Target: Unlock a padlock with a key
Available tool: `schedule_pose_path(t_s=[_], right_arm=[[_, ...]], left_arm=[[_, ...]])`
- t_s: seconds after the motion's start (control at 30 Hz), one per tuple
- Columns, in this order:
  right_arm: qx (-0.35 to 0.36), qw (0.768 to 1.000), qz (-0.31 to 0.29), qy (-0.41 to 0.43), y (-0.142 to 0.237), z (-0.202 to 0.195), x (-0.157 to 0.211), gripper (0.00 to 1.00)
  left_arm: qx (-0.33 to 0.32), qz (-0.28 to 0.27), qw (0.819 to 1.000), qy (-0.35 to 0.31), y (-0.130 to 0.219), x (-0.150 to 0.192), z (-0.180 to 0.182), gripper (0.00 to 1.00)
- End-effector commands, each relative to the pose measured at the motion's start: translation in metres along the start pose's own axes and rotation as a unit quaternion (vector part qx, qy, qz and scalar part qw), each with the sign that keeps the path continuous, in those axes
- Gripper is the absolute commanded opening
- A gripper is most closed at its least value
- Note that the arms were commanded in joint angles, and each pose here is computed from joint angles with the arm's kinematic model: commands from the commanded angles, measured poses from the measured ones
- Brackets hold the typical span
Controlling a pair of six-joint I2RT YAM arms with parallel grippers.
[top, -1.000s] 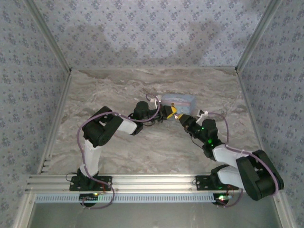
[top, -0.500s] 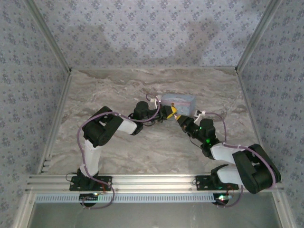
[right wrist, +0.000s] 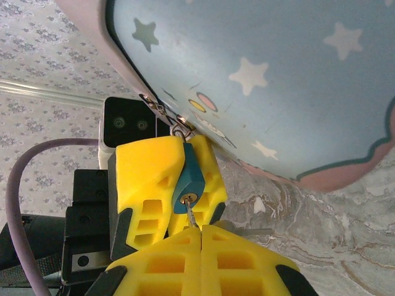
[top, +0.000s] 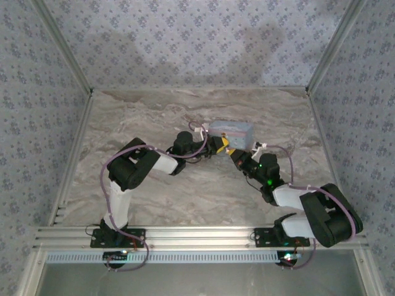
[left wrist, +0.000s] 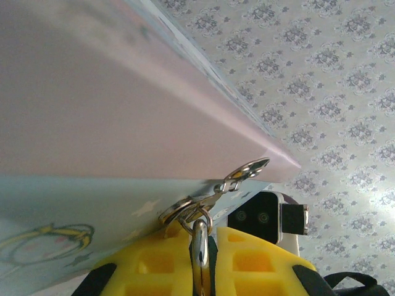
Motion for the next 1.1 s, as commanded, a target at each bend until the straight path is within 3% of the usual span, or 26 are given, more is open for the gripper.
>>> schedule_pose_path(t_s=[0.0, 0.4, 0.9, 1.07], right_arm=[[-0.015, 1.000, -0.019, -0.002, -0.006, 0.010, -0.010, 0.00], [-0.052, 0.997, -0.030, -0.040, -0.011, 0.012, -0.017, 0.00], [-0.045, 0.998, -0.032, -0.030, -0.037, 0.021, -0.025, 0.00], [-0.026, 0.999, -0.019, -0.035, -0.035, 0.009, -0.022, 0.00]], left_arm=[[0.067, 0.021, 0.997, -0.032, -0.011, 0.005, -0.030, 0.00], [0.072, 0.023, 0.997, -0.032, -0.012, 0.007, -0.031, 0.00], [0.082, 0.068, 0.994, -0.031, -0.015, 0.029, -0.033, 0.00], [0.056, 0.055, 0.996, -0.032, -0.007, 0.024, -0.023, 0.00]])
Point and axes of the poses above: each hand's point on the last joint's axis, 136 mm out from that joint toward the fingers, its own y axis back along the fingers, its own z axis along the line the jaws close on, x = y × z, the point moved 7 cm from there along y, back along the fingers, and after that the axes turned 4 degrees about -y, right-handed, at the moved point
